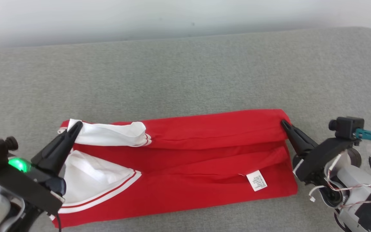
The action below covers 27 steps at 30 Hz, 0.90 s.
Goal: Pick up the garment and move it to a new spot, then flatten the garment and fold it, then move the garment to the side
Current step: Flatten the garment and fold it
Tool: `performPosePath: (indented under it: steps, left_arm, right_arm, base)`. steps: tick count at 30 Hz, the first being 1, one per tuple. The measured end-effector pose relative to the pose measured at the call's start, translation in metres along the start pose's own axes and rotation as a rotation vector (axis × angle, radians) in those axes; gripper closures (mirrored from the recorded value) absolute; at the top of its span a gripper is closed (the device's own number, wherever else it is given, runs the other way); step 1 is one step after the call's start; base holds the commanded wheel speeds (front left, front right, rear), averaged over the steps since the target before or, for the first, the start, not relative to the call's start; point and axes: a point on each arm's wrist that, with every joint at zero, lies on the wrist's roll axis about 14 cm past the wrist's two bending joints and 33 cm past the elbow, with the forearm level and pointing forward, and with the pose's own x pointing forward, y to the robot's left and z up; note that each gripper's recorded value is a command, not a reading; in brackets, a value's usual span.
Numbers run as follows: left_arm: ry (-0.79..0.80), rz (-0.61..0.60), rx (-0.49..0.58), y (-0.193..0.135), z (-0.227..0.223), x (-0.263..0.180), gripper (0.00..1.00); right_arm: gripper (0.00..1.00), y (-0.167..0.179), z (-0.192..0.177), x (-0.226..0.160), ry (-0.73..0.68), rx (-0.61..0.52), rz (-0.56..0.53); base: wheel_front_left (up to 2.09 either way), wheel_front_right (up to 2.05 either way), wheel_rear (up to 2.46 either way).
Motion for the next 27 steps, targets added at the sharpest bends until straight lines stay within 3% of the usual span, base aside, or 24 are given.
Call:
performPosePath:
  steps: [14, 27]
  left_arm:
    - [0.041, 0.039, -0.012, -0.026, -0.036, -0.040, 1.00]
    - [0.204, 0.135, 0.086, -0.005, -0.095, -0.054, 1.00]
  right_arm:
    - [1.00, -0.006, -0.002, -0.010, 0.000, 0.033, -0.014]
    - [1.00, 0.003, -0.026, -0.017, 0.085, 0.072, 0.015]
  base:
    - [0.00, 0.00, 0.00]
    - [0.00, 0.00, 0.00]
